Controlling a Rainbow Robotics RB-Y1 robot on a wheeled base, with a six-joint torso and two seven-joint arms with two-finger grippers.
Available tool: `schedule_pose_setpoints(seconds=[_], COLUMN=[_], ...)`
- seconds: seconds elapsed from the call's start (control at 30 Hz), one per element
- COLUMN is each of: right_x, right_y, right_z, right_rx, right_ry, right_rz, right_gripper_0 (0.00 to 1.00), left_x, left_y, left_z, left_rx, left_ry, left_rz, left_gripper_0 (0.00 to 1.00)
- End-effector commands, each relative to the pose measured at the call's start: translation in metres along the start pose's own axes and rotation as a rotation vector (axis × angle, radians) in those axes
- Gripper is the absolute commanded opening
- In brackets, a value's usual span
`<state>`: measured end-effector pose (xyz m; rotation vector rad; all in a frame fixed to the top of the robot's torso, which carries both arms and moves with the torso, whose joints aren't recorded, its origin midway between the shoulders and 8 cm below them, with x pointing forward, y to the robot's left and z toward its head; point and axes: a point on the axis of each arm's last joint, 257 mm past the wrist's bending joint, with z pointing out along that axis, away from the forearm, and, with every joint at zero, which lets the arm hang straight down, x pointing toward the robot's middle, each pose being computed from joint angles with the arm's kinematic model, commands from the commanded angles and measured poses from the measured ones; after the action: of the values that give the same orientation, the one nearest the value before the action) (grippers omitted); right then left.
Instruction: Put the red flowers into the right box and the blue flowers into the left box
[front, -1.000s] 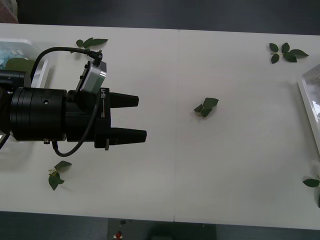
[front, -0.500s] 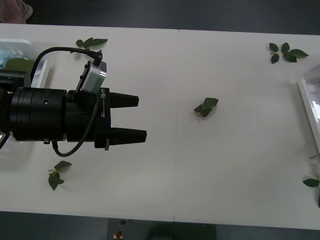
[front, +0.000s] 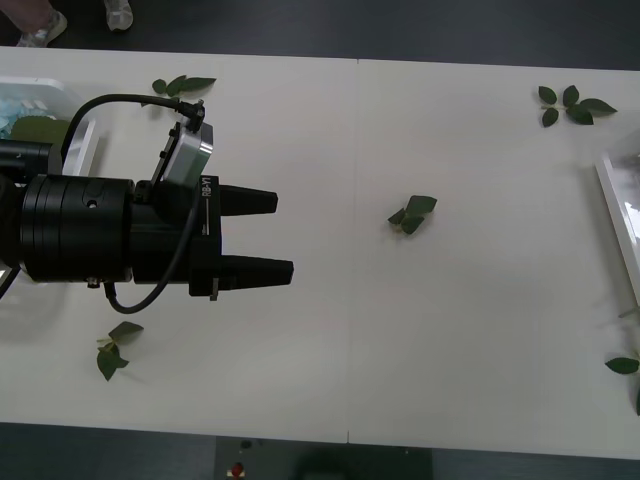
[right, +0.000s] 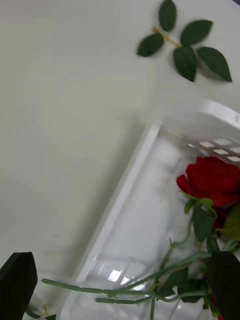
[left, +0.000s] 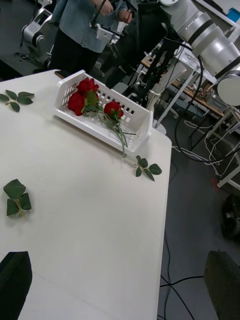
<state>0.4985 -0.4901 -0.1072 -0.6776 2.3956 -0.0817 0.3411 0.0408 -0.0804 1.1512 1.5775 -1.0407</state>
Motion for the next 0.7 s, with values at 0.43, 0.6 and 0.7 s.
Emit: schedule_pose_setpoints(seconds=[0.43,0.6,0.7], right_x=[-0.102,-0.124,-0.130], right_y=[0.137,0.178,0.193], right_z=[-0.038,-0.045,-0.047], right_rx=[-0.329,-0.447,-0.487], right_ry=[-0.343,-0.441,-0.466], right_rz=[-0.571,-0.608,-0.623], right_gripper_0=[1.00,1.00,1.00], left_x=[-0.016,-0.016,-0.016], left_y=[-0.008,-0.008,-0.008], left_z=[0.000,0.000,0.000], left_rx=[0.015,0.015,0.015], left_ry=[-0.003,-0.003,-0.003], left_rz=[0.032,0.032,0.032], left_gripper_0=[1.00,1.00,1.00])
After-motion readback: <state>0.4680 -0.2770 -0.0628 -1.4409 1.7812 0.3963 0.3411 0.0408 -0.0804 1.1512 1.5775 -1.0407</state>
